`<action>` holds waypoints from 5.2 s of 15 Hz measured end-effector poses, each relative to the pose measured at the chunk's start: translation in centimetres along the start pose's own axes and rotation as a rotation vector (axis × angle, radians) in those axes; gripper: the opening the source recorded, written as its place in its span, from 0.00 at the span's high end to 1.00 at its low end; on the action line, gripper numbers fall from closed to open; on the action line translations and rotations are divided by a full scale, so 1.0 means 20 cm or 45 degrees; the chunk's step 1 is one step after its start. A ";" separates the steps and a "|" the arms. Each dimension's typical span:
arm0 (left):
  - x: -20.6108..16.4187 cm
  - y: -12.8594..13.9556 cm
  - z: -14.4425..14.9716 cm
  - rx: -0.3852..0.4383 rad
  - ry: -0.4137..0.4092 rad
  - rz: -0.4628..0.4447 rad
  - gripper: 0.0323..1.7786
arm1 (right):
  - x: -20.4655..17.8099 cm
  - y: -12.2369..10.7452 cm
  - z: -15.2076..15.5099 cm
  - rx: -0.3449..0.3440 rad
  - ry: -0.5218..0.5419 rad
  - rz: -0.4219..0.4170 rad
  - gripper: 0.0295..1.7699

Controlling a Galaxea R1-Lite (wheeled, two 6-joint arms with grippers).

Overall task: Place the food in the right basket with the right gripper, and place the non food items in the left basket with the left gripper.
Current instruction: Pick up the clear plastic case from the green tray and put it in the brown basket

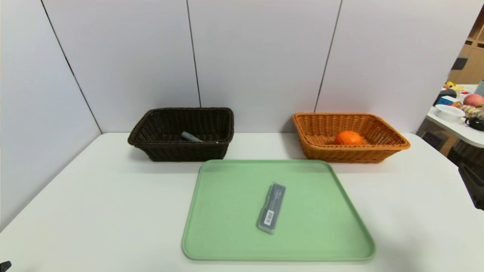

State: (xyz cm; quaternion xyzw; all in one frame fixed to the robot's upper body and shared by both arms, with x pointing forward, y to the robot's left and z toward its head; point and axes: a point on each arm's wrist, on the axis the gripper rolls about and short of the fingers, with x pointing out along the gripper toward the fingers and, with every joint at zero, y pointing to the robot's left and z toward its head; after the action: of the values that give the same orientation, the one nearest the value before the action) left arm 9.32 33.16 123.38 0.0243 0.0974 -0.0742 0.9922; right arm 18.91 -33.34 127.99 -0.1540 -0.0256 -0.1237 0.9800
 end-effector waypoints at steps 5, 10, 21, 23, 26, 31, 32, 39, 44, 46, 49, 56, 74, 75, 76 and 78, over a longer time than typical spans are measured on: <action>-0.01 0.00 0.00 0.003 -0.024 -0.008 0.05 | -0.13 -0.02 -0.04 0.155 0.079 0.070 0.04; -0.02 -0.01 -0.01 0.004 -0.030 -0.041 0.05 | -0.19 -0.03 -0.02 0.260 0.021 0.134 0.04; 0.01 -0.01 -0.02 -0.005 0.007 -0.152 0.05 | -0.23 -0.03 -0.05 0.226 0.043 0.219 0.04; 0.04 -0.01 0.03 -0.005 0.006 -0.176 0.05 | -0.23 -0.03 -0.06 0.218 0.048 0.222 0.04; 0.13 0.00 0.13 0.004 -0.022 -0.206 0.05 | -0.24 -0.01 -0.08 0.200 0.088 0.260 0.04; 0.35 -0.07 0.29 0.059 -0.020 -0.398 0.05 | -0.24 -0.01 -0.09 0.189 0.101 0.274 0.04; 0.39 -0.11 0.32 0.073 -0.019 -0.419 0.05 | -0.24 -0.01 -0.09 0.188 0.103 0.276 0.04; 0.73 -0.43 0.43 0.130 -0.054 -0.507 0.05 | -0.25 0.00 -0.12 0.153 0.140 0.303 0.04; 0.85 -0.70 0.39 0.182 0.044 -0.626 0.05 | -0.25 0.01 -0.14 0.136 0.157 0.333 0.04; 0.87 -0.81 0.36 0.208 0.084 -0.675 0.05 | -0.25 0.02 -0.14 0.130 0.163 0.342 0.04; 0.90 -0.92 0.35 0.253 0.137 -0.728 0.05 | -0.25 0.02 -0.16 0.093 0.171 0.350 0.04; 0.96 -1.03 0.48 0.318 0.353 -0.781 0.05 | -0.27 0.03 -0.19 0.080 0.189 0.367 0.04; 1.08 -1.38 0.37 0.293 0.467 -0.510 0.05 | -0.27 0.03 -0.19 0.048 0.185 0.401 0.04; 1.09 -1.39 0.35 0.284 0.477 -0.502 0.05 | -0.27 0.03 -0.19 0.045 0.184 0.401 0.04; 1.10 -1.39 0.34 0.276 0.486 -0.492 0.05 | -0.27 0.03 -0.19 0.044 0.183 0.400 0.04; 1.13 -1.40 0.32 0.264 0.504 -0.469 0.05 | -0.27 0.03 -0.19 0.045 0.182 0.401 0.04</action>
State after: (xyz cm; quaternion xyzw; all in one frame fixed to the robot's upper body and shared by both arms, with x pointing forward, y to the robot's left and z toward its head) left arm 28.17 1.93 124.16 0.1214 0.2837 -0.2567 0.9159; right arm 13.97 -32.64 123.75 -0.1298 0.0663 0.0210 0.9891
